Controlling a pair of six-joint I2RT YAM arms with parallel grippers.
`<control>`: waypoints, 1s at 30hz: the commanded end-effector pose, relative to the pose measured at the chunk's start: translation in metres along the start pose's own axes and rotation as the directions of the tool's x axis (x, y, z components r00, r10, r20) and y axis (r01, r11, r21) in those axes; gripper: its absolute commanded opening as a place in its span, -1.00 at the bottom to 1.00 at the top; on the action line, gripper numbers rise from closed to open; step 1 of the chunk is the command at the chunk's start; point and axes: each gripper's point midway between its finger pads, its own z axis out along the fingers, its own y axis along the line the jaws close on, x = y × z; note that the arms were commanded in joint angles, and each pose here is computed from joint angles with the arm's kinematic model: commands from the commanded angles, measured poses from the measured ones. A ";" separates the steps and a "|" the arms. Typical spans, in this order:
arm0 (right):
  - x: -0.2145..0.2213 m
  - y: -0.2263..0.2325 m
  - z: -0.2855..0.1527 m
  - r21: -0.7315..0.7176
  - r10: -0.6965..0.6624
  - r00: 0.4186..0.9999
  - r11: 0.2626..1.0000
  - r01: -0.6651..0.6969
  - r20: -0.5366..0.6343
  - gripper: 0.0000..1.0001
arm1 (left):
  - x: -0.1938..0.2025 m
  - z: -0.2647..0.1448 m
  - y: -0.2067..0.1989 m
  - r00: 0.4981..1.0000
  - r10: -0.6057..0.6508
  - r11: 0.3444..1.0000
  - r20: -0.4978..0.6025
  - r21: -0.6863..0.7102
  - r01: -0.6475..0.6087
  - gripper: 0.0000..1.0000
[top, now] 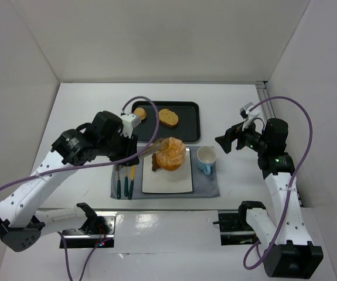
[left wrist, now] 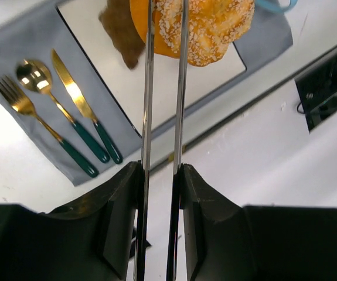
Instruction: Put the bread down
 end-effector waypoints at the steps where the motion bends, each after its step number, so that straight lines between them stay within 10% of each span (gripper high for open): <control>1: -0.007 0.001 0.000 -0.008 -0.028 0.999 1.000 0.028 0.018 0.99 | 0.013 -0.003 -0.015 1.000 -0.026 0.995 0.007 0.094 0.025 -1.00; 16: -0.007 -0.001 0.000 0.001 -0.028 0.999 1.000 0.028 0.016 0.99 | 0.051 0.020 -0.019 0.995 0.004 0.991 -0.105 0.131 0.010 -1.00; 22: -0.007 -0.001 0.000 0.001 -0.028 0.999 1.000 0.028 0.016 0.99 | 0.049 0.019 -0.014 0.996 0.003 0.995 -0.093 0.099 0.007 -0.14; 30: -0.007 -0.001 0.000 0.001 -0.028 0.999 1.000 0.028 0.016 0.99 | 0.048 0.015 -0.015 0.997 0.014 0.994 -0.075 0.107 -0.006 0.22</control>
